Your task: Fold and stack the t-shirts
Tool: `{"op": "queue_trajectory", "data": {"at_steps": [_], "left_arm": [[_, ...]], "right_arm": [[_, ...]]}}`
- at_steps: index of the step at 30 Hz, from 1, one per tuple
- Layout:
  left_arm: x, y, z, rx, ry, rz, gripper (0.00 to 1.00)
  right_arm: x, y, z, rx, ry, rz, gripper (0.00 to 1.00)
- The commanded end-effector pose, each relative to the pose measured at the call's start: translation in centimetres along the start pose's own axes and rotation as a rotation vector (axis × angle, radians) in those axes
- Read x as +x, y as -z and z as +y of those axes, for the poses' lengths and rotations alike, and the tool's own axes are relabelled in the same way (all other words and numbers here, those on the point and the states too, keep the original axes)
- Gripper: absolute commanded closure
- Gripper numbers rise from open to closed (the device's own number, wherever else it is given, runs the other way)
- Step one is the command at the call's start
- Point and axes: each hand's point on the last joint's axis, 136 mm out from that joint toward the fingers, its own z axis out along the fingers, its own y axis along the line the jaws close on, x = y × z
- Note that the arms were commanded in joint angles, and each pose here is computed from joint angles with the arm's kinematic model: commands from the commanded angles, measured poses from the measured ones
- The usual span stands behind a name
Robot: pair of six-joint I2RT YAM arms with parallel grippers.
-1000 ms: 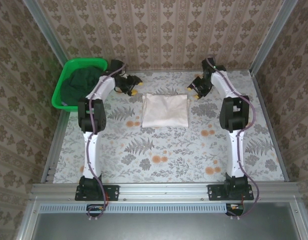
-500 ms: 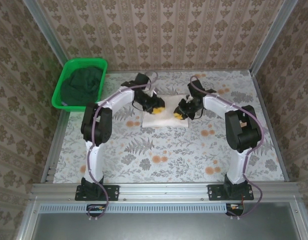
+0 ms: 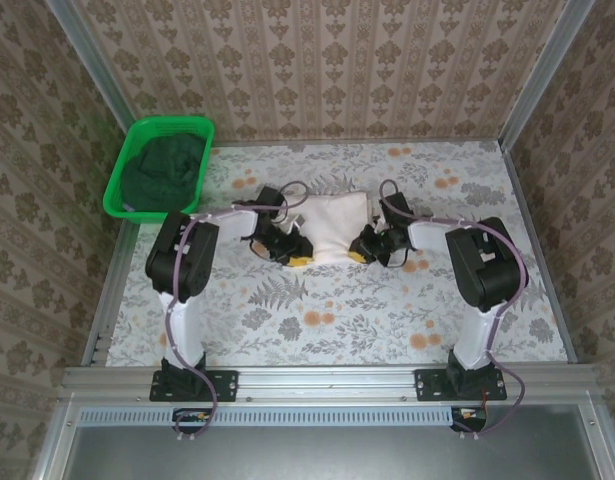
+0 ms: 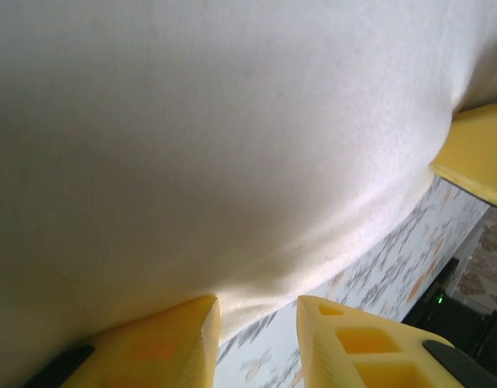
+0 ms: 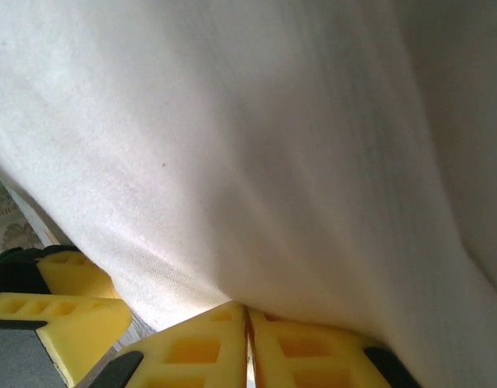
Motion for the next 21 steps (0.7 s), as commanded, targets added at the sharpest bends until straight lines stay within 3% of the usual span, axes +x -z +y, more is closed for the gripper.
{"op": "queue_trajectory", "data": {"at_steps": [1,5,8,11,14,17,21], "left_arm": [[6.3,-0.6,5.8,-0.172,0.125,0.128,0.68],[9.1,1.2,5.2,-0.167,0.124,0.132,0.66],[9.6,3.1,3.5,-0.158,0.099,0.112,0.63],[8.1,6.0,0.3,-0.132,0.045,0.048,0.56],[4.6,9.0,-2.6,-0.077,0.018,-0.034,0.52],[0.4,10.1,-5.0,-0.038,-0.021,-0.081,0.53],[-4.9,8.7,-6.9,-0.002,-0.05,-0.097,0.6]], "right_arm": [[6.6,-0.8,-10.4,0.311,-0.14,0.104,0.86],[9.2,0.7,-9.4,0.283,-0.062,0.111,0.84],[9.4,2.7,-6.5,0.208,0.038,0.083,0.74],[8.9,5.1,-1.5,0.059,0.136,0.024,0.63],[6.8,7.4,2.8,-0.034,0.192,-0.072,0.6],[3.3,8.2,5.2,-0.036,0.2,-0.128,0.67],[-1.7,6.6,5.9,0.039,0.163,-0.151,0.83]]}}
